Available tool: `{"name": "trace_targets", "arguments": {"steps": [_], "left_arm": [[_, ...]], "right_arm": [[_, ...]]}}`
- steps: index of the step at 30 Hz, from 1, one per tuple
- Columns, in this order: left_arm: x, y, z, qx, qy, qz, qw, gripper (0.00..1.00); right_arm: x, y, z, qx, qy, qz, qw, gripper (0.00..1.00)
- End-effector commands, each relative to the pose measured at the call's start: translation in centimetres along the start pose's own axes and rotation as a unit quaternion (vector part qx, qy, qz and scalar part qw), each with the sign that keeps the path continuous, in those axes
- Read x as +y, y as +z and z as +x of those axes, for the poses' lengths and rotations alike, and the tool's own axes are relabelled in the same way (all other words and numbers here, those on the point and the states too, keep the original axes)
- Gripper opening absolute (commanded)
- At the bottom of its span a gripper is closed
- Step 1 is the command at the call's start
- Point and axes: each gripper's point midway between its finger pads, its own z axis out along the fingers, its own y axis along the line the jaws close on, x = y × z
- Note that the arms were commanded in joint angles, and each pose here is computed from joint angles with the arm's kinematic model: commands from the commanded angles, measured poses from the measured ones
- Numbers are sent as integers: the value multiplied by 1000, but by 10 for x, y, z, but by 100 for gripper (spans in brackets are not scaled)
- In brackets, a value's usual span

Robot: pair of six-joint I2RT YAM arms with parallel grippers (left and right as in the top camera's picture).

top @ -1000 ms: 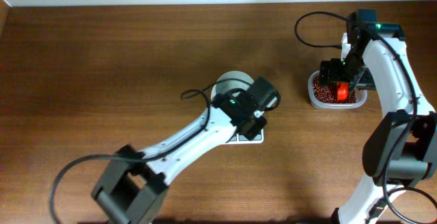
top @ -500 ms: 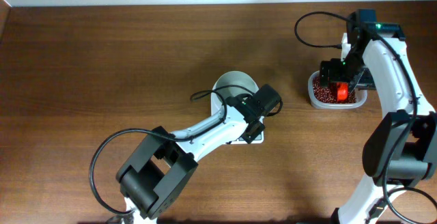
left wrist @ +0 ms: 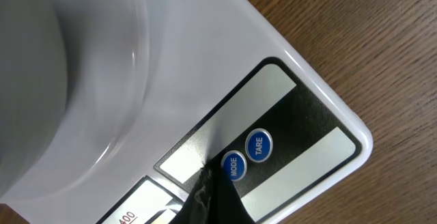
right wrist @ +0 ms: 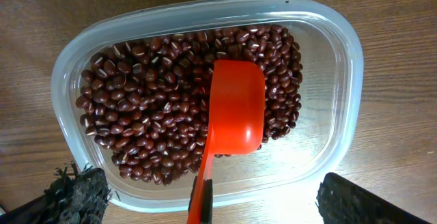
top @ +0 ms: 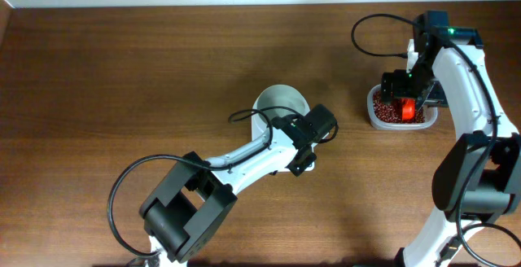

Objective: Scoop item into bowl and weigh 50g on scale

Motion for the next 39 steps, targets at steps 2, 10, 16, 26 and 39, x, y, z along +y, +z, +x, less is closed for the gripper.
{"name": "trace_targets", "arguments": {"steps": [2, 10, 16, 26, 39], "left_arm": [[-6, 15, 14, 29, 11, 15, 999, 0], [-3, 17, 10, 36, 7, 18, 999, 0], [8, -29, -15, -25, -2, 9, 1000, 0], [18, -104, -34, -101, -20, 11, 995, 0], [262, -211, -10, -296, -380, -94, 871, 0]], "right_arm": [[-2, -5, -3, -8, 4, 0, 1000, 99], [-2, -5, -3, -8, 4, 0, 1000, 99], [-2, -5, -3, -8, 4, 1, 1000, 99], [-2, -5, -3, -8, 4, 0, 1000, 99], [-2, -5, -3, -8, 4, 0, 1000, 99]]}}
